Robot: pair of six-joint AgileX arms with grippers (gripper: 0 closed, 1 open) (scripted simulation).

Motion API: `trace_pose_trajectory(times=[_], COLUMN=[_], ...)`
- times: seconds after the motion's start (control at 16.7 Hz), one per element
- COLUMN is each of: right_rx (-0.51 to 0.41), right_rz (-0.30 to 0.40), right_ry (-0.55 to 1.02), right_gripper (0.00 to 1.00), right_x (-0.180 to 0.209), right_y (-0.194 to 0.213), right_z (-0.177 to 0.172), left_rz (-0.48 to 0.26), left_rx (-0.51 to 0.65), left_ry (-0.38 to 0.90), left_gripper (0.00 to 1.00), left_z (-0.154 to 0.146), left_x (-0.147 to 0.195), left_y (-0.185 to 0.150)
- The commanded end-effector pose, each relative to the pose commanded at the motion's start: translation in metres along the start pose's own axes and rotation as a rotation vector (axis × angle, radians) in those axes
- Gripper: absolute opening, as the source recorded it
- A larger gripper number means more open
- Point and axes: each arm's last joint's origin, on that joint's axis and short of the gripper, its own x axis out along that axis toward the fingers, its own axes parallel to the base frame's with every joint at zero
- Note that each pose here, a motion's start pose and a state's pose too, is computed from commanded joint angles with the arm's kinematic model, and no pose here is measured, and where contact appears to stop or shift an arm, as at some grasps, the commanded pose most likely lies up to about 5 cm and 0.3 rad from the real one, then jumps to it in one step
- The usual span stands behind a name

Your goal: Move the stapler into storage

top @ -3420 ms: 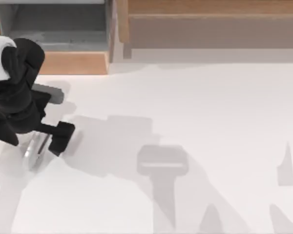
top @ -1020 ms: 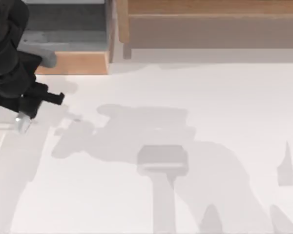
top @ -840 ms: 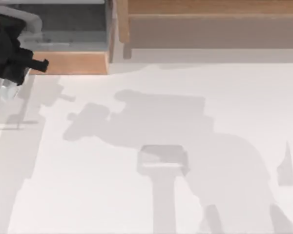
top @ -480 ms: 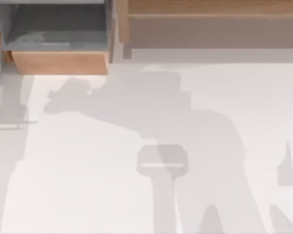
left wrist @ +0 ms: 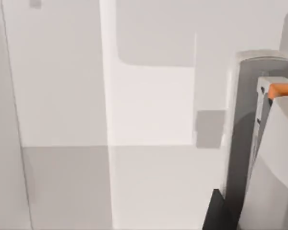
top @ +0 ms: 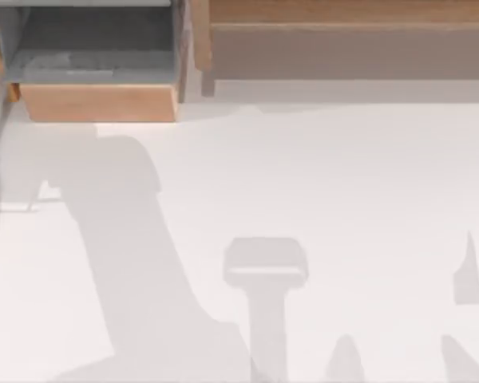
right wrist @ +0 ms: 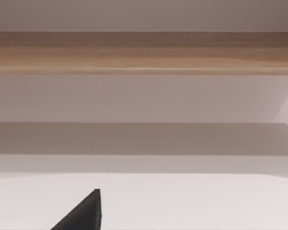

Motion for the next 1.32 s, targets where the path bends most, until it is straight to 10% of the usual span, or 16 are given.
trace_pose_trajectory(times=[1.14,1.32], right_rx=[0.0,0.0], right_rz=[0.0,0.0], right_ry=[0.0,0.0], right_gripper=[1.0,1.0], right_x=[0.0,0.0], right_y=[0.0,0.0], right_z=[0.0,0.0], left_rz=[-0.03,-0.03], left_rx=[-0.02,-0.02], left_ry=[0.1,0.1], left_gripper=[0.0,0.23], left_z=[0.0,0.0], left_x=[0.048,0.048], left_y=[0.001,0.001])
